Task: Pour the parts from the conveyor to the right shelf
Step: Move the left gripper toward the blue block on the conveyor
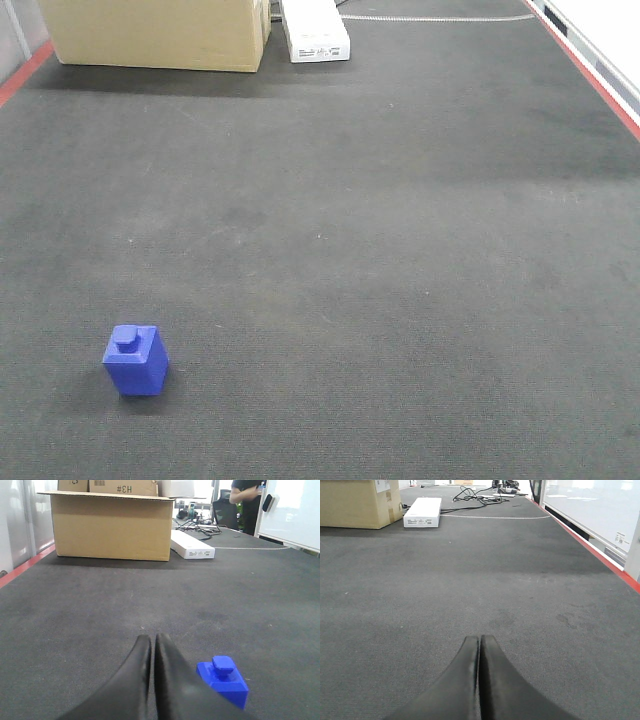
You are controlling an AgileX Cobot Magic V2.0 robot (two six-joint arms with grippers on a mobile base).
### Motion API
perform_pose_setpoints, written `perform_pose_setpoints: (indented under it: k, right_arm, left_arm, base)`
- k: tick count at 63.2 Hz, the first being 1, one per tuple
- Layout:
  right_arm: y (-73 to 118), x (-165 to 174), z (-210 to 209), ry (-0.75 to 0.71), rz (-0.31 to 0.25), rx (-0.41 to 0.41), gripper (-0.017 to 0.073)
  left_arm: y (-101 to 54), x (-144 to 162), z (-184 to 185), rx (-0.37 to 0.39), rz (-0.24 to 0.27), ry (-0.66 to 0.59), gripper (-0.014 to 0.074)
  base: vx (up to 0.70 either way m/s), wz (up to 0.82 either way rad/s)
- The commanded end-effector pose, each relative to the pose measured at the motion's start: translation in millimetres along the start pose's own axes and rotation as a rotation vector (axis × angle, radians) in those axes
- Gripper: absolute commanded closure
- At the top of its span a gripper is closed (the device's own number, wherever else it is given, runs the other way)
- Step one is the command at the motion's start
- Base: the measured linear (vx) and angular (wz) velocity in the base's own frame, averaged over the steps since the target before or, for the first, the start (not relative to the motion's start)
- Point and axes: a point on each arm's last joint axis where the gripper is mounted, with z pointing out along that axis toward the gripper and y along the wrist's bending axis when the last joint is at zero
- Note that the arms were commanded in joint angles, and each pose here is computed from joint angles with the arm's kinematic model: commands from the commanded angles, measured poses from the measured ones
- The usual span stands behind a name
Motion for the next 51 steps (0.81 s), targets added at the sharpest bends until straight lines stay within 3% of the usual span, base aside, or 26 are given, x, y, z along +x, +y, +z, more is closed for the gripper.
perform_pose_setpoints:
  k: [1, 51]
  right_arm:
    - [0.1, -2.3, 0.1, -0.07, -0.014, -0.001, 0.0568]
    - [0.1, -2.3, 0.1, -0.07, -0.014, -0.001, 0.0568]
  left_arm:
    - [-1.2, 2.7, 0.1, 0.016, -0.013, -0.06, 0.06]
    - [-1.2, 2.7, 0.1, 0.016, -0.013, -0.06, 0.06]
  base:
    - [0.0, 0.0]
    - [0.0, 0.0]
